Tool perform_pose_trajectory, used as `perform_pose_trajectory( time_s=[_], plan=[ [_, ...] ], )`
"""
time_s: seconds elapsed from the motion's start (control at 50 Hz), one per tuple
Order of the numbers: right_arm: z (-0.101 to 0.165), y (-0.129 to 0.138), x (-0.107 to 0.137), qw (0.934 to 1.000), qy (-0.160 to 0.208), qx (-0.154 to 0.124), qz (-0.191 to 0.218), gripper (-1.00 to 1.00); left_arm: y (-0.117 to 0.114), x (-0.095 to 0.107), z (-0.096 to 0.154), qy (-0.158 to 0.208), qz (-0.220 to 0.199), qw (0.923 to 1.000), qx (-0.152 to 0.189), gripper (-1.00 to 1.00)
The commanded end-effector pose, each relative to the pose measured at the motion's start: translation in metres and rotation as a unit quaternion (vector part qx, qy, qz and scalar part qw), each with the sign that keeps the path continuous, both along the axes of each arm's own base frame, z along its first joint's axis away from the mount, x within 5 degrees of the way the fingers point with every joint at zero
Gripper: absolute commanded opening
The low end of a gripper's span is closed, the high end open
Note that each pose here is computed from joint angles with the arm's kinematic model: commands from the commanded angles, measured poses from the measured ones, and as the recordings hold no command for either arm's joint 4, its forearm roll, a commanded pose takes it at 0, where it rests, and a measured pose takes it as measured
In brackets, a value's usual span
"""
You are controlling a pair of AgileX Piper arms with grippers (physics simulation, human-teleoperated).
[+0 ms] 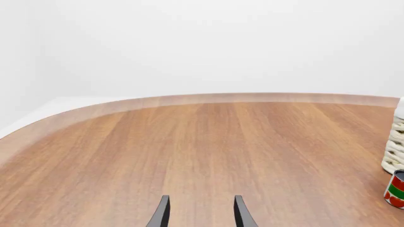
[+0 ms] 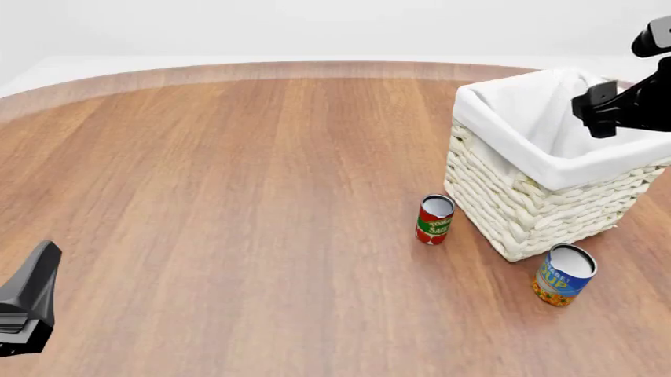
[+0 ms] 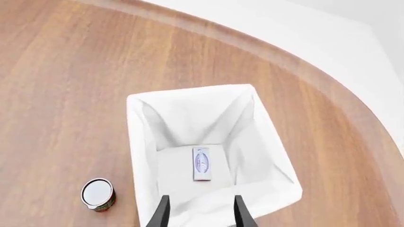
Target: Pick up the alphabet soup and the cream cheese box, and put them in the basket.
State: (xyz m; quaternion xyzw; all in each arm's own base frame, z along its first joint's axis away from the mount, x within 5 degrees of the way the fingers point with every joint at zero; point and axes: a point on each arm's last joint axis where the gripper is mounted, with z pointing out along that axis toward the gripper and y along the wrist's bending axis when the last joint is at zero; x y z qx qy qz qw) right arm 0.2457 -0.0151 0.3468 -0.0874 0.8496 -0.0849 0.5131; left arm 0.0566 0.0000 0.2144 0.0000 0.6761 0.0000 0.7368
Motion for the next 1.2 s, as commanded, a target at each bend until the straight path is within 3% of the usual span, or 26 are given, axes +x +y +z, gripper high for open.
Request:
perform_pose_trajectory(
  time_s=[0.02, 0.68, 0.78, 1.2],
  plan=[
    [0.005, -0.001, -0.006, 1.0000, 0.000, -0.001, -0.002, 1.00, 0.000, 0.000, 0.000, 0.000, 0.000, 1.0000, 0.000, 1.00],
    [-0.014, 0.003, -0.042, 0.9999, 0.008, 0.010, -0.003, 1.00, 0.000, 0.000, 0.000, 0.000, 0.000, 1.0000, 0.000, 1.00],
    [-0.031, 0.003, -0.045, 0.9998, 0.014, 0.012, -0.004, 1.00, 0.000, 0.000, 0.000, 0.000, 0.000, 1.0000, 0.000, 1.00],
    [-0.061, 0.002, -0.055, 0.9990, 0.043, 0.012, -0.008, 1.00, 0.000, 0.000, 0.000, 0.000, 0.000, 1.0000, 0.000, 1.00]
  ],
)
